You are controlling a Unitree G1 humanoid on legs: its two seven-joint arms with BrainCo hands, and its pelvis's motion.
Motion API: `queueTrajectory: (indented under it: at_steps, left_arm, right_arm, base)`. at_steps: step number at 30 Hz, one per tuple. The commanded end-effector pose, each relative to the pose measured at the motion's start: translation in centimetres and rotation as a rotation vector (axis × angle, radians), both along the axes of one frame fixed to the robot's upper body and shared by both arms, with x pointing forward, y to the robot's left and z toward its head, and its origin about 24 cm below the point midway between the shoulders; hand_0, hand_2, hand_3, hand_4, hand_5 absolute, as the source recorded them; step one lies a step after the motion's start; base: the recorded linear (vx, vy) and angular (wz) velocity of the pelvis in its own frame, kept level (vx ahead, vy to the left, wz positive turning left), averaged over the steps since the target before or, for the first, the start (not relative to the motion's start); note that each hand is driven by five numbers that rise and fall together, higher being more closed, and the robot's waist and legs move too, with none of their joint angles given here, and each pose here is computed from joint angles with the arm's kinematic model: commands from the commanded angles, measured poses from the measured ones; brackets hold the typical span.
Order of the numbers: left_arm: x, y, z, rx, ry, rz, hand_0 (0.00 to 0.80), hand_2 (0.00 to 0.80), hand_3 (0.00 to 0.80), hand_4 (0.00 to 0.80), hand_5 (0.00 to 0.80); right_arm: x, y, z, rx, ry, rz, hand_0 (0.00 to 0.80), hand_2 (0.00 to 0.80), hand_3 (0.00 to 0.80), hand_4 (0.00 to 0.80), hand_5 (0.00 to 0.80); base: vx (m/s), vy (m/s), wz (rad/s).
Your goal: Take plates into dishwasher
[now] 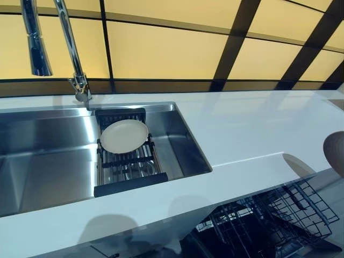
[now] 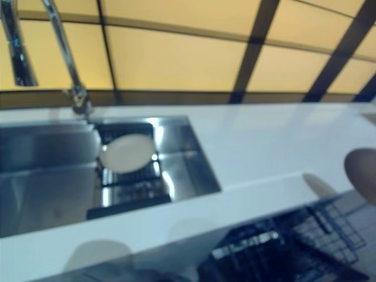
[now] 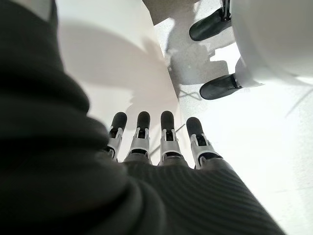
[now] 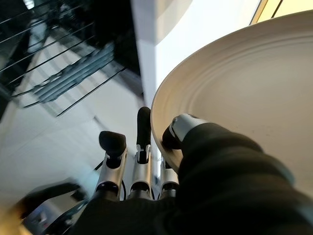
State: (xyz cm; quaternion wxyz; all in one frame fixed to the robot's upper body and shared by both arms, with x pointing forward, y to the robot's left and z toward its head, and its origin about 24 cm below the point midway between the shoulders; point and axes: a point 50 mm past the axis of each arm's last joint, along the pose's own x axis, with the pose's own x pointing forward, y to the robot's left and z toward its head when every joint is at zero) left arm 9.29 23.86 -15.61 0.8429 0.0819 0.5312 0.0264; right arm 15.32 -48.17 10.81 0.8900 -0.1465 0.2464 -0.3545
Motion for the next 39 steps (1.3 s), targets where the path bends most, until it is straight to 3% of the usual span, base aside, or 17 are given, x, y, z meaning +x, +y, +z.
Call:
queueTrajectory:
  at_steps: [1,15,24,39]
  left_arm:
    - [1.6,0.2,0.4,0.022,-0.025,-0.060,0.000,0.000,0.000,0.000,0.000]
    - [2.8,0.5,0.9,0.048,-0.067,-0.101,0.000,0.000,0.000,0.000,0.000]
    - [4.6,2.2,2.0,0.091,-0.120,-0.067,0.000,0.000,0.000,0.000,0.000]
    - [5.1,-0.5,1.6,0.030,-0.174,-0.063,0.000,0.000,0.000,0.000,0.000]
  right_arm:
    - [0.9,-0.3,3.3,-0.089,-0.142,0.034,0.800,0.800,0.800,0.800,0.800]
    - [1.3,3.1,-2.2,-0.020,0.008,0.185,0.800,0.800,0.800,0.800,0.800]
    - [4.7,7.2,-3.4,-0.012,0.025,0.335,0.800,0.800,0.800,0.800,0.800]
    - [7.1,10.5,-4.2,-0.032,0.116,0.445,0.800,0.800,0.800,0.800,0.800]
  base:
    - [-0.014,-0.012,-0.21]
    - [-0.031,0.028,-0.19]
    - [-0.152,0.014,-0.39]
    - [-0.069,-0.040,-0.12]
